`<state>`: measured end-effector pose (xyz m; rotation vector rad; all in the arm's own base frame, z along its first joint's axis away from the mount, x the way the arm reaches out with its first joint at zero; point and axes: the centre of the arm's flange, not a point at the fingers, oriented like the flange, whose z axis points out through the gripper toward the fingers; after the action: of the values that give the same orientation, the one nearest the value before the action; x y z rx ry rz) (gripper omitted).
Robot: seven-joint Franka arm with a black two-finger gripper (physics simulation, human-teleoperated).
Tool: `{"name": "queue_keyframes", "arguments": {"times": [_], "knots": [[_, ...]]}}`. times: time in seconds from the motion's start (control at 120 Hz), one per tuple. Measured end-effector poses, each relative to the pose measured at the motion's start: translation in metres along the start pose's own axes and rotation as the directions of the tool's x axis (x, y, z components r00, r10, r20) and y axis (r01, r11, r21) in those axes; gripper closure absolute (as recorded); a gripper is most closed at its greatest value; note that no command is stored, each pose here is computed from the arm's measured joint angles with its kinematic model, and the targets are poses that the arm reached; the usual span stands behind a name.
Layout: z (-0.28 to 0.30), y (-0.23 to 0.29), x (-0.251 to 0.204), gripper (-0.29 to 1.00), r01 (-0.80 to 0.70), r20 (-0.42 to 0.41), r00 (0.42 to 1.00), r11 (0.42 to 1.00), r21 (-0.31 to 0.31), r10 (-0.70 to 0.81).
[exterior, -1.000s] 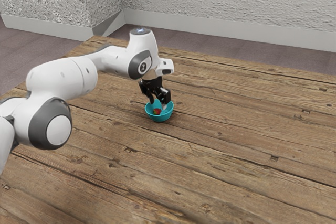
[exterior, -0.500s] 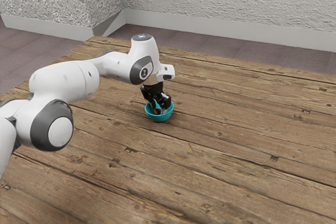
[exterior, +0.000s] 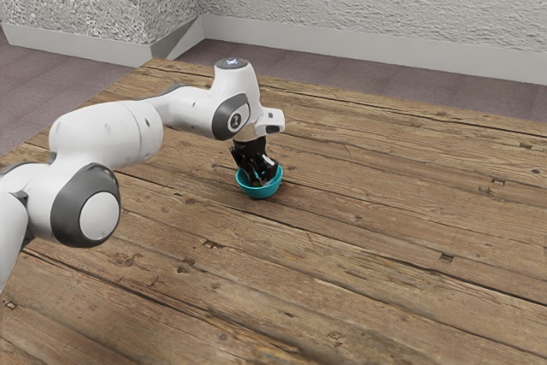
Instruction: Take strawberry from the bowl
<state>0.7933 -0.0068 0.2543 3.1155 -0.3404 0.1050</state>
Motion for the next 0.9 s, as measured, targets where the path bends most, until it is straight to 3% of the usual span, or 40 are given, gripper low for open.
{"name": "queue_keyframes", "arguments": {"times": [0.5, 0.658, 0.9], "knots": [[-0.009, -0.001, 0.001, 0.61, 0.001, -0.008, 1.000, 1.000, 0.011, 0.000], [-0.037, 0.001, 0.004, 0.62, 0.000, -0.032, 0.999, 1.000, 0.020, 0.001], [-0.092, 0.083, 0.020, 0.64, -0.098, -0.081, 0.992, 0.995, 0.026, 0.100]]}}
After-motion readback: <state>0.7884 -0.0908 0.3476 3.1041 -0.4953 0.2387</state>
